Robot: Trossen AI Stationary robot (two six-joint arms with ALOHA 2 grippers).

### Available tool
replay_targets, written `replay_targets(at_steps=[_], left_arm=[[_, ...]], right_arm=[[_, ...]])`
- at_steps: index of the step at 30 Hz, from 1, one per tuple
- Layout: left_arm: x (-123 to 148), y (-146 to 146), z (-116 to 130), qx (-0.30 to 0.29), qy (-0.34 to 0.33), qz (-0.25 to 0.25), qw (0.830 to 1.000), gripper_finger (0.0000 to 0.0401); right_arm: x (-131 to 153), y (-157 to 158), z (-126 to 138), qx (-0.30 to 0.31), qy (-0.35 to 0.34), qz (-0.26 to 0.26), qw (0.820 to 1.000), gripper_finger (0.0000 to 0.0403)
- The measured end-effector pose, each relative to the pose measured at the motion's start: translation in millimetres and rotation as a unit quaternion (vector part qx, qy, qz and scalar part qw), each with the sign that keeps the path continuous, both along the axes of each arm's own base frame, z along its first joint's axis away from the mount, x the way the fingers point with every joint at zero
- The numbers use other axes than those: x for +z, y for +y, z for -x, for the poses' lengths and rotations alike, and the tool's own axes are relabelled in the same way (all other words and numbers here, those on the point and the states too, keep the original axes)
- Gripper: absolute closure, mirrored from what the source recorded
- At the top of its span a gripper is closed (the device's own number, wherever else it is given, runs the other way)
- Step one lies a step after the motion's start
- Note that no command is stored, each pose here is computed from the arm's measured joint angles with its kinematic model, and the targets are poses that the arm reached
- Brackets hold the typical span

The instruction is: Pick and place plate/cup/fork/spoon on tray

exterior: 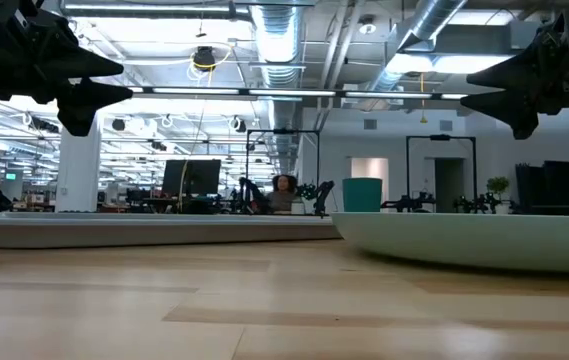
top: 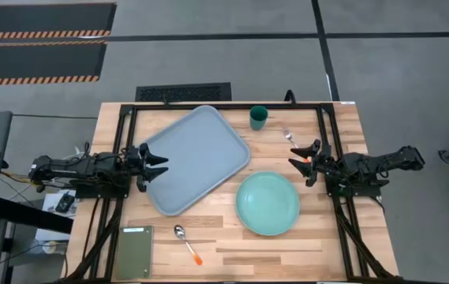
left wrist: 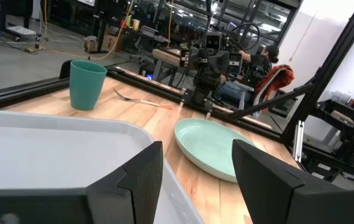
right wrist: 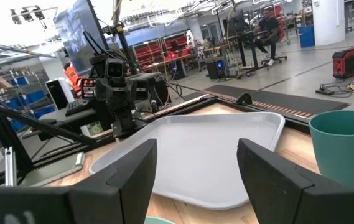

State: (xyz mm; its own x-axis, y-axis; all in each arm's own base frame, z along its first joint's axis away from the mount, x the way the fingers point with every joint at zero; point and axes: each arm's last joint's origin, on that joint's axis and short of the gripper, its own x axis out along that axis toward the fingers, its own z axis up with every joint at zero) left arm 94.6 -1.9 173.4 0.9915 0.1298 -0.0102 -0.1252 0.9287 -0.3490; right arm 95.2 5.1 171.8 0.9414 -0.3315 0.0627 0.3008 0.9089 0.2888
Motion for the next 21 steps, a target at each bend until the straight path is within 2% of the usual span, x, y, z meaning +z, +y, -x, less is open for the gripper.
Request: replay_targets(at_steps=[10, 15, 21], left_arm=[[0.3, 0.9, 0.1, 0.016, -0.002, 0.003, 1.0, 0.0221], [0.3, 0.5, 0.0, 0.01, -0.013, 0.082, 0.997, 0.0221], [0.3, 0.5, 0.0, 0.009, -0.017, 0.112, 0.993, 0.0221]], right_arm=[[0.0, 0.0, 0.0, 0.0, 0.0, 0.0, 1.0, 0.0154], [0.0, 0.0, 0.0, 0.0, 0.0, 0.0, 1.0, 0.0154], [0.1, 0.0, 0.0, 0.0, 0.0, 0.0, 1.0, 0.0154]])
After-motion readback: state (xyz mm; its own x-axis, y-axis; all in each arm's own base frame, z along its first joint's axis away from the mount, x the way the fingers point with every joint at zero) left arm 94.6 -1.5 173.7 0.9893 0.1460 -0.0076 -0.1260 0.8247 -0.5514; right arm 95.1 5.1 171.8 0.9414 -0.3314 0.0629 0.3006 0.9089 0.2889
